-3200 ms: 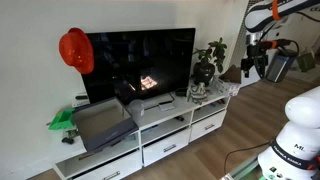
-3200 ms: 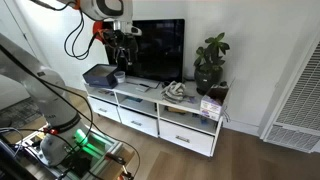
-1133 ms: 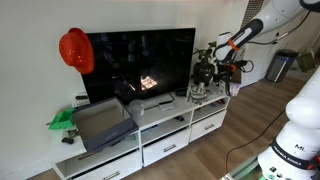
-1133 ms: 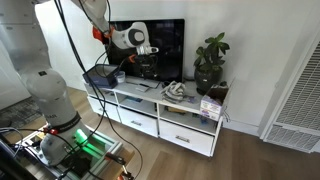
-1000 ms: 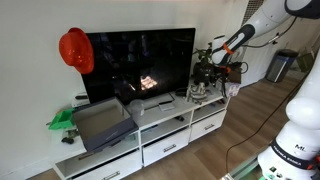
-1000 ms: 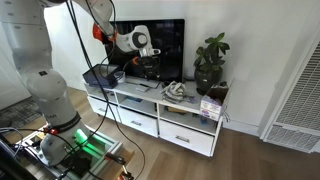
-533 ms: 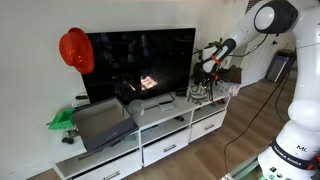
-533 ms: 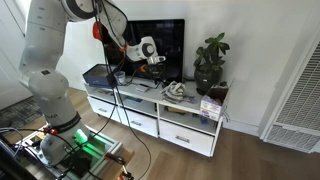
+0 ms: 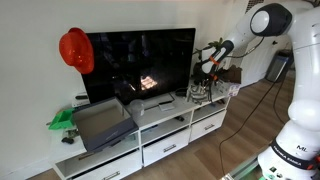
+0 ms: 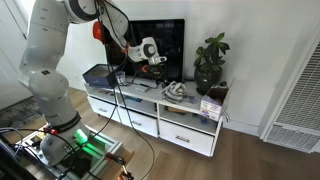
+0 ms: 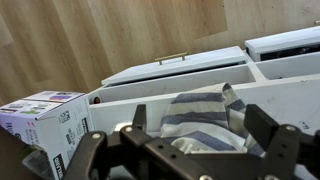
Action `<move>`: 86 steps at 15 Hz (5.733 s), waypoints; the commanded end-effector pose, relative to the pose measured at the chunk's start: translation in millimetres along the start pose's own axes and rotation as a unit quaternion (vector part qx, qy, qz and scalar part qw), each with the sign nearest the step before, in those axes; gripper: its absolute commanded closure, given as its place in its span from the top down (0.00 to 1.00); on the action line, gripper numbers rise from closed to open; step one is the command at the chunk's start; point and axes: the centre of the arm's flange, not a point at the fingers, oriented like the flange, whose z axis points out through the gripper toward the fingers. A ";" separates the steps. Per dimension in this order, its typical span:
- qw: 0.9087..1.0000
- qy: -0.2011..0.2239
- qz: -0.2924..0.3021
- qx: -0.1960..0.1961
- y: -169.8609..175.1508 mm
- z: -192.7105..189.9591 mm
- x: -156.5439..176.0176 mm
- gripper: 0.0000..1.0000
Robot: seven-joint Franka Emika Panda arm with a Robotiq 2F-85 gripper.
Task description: Unfold the cleaning cloth
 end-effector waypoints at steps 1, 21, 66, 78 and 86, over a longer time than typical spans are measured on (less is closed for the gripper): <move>1.000 -0.003 0.021 0.004 0.7 21.0 22.1 1.00; 0.990 0.082 0.104 0.043 5.4 99.9 107.1 0.54; 0.983 -0.055 -0.027 0.171 106.1 -107.2 109.2 0.01; 0.969 -0.027 0.010 0.245 174.0 -189.0 82.5 0.03; 0.972 0.041 -0.013 0.232 179.3 -265.0 97.1 0.01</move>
